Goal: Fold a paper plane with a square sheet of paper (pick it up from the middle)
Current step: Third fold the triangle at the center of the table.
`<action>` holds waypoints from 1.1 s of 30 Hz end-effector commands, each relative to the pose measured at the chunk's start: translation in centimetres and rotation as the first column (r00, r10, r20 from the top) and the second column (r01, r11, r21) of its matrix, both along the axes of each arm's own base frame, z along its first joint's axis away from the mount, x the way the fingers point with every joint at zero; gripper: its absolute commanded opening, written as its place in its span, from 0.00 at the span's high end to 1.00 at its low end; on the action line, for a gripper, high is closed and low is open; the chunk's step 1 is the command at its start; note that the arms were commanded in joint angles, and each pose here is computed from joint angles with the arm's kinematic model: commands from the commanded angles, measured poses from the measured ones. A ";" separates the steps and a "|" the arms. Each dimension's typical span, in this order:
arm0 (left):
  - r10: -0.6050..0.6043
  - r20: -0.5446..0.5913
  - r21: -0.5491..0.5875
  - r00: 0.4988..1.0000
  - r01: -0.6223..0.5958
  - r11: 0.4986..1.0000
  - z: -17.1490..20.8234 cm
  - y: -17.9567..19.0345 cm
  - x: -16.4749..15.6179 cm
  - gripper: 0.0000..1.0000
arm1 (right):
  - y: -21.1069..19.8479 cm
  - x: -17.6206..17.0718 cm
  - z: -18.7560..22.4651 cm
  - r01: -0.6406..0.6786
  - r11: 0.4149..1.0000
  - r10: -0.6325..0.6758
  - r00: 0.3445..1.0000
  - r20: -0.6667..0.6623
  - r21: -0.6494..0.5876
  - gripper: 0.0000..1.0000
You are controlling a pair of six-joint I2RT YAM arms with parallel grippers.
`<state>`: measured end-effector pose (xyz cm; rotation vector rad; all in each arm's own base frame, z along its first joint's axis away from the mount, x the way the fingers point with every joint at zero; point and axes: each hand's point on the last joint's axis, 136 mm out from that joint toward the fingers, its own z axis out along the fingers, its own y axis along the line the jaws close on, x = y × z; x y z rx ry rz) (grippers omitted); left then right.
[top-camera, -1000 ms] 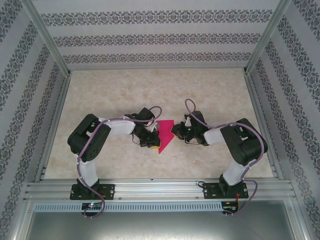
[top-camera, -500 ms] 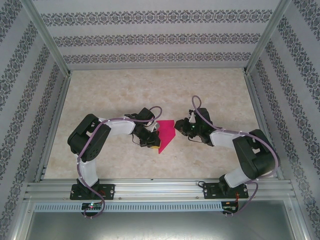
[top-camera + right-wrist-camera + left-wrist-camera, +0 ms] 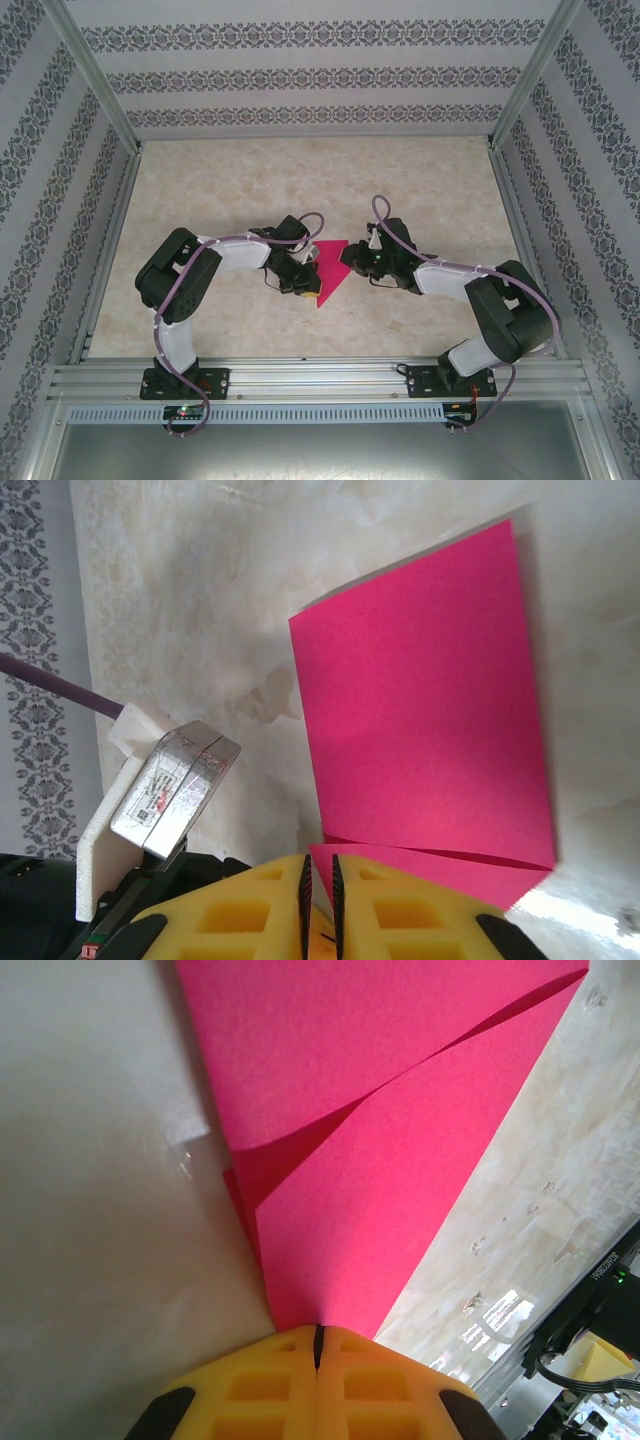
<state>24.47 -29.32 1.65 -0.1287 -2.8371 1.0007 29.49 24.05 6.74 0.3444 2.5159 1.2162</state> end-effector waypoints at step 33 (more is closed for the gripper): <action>0.053 0.086 0.163 0.995 -0.067 0.984 1.6 3.7 -0.1 0.93 | 0.0 -3.3 -9.2 0.218 0.967 -0.242 0.946 -0.214 -0.132 0.91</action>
